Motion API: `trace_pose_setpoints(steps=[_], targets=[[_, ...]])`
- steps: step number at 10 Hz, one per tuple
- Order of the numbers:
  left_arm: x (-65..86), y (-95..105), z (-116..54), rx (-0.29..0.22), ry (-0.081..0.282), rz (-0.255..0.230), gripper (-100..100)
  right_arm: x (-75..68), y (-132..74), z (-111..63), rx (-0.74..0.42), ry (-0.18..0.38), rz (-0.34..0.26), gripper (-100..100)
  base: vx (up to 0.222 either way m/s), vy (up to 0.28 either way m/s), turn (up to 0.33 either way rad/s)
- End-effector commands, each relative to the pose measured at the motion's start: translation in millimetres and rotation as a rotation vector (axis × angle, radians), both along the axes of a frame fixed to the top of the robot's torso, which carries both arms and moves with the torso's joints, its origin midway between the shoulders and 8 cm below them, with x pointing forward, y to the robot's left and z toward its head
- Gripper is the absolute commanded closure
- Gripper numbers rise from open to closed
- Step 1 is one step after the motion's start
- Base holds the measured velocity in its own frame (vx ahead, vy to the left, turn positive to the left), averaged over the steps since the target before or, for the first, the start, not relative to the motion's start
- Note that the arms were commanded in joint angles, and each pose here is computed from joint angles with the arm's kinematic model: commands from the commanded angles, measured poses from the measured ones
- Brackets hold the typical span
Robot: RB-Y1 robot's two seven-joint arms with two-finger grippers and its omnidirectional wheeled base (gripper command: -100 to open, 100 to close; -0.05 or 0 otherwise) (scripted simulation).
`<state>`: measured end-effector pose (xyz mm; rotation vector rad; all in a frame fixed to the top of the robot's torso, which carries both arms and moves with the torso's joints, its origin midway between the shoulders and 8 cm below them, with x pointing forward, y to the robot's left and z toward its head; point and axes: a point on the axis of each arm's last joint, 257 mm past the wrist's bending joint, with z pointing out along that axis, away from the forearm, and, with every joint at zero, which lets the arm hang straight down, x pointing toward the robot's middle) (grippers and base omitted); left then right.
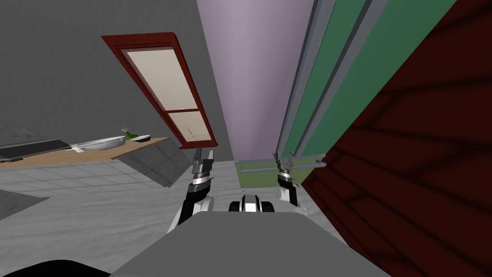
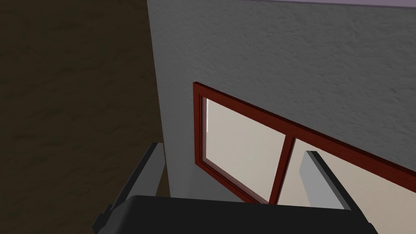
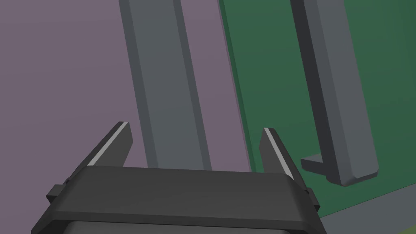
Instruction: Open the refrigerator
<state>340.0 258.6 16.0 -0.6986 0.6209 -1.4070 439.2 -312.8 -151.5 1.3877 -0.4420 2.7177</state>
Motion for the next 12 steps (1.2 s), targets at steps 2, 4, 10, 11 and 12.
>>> trace_pose_setpoints(steps=[2, 4, 10, 11, 12], targets=[[0.0, 0.0, 0.0, 0.000, 0.000, 0.000, 0, 3.2, -9, -13.5, 0.110, -0.017, 0.038, -100, -0.005, 0.004, 0.088], [0.0, 0.0, 0.0, 0.000, 0.000, 0.000, 0, 5.7, -14, -22.3, 0.173, -0.026, 0.056, -100, -0.006, 0.004, 0.088], [0.0, 0.0, 0.0, 0.000, 0.000, 0.000, 0, 11.4, -28, -46.7, 0.347, -0.057, 0.098, -100, -0.005, 0.003, 0.075], [0.0, 0.0, 0.0, 0.000, 0.000, 0.000, 0, 12.6, -33, -53.8, 0.383, -0.061, 0.098, -100, -0.005, 0.000, 0.071], [0.0, 0.0, 0.0, 0.000, 0.000, 0.000, 0, 12.6, -33, -53.8, 0.396, -0.067, 0.107, -100, -0.008, -0.001, 0.044]])
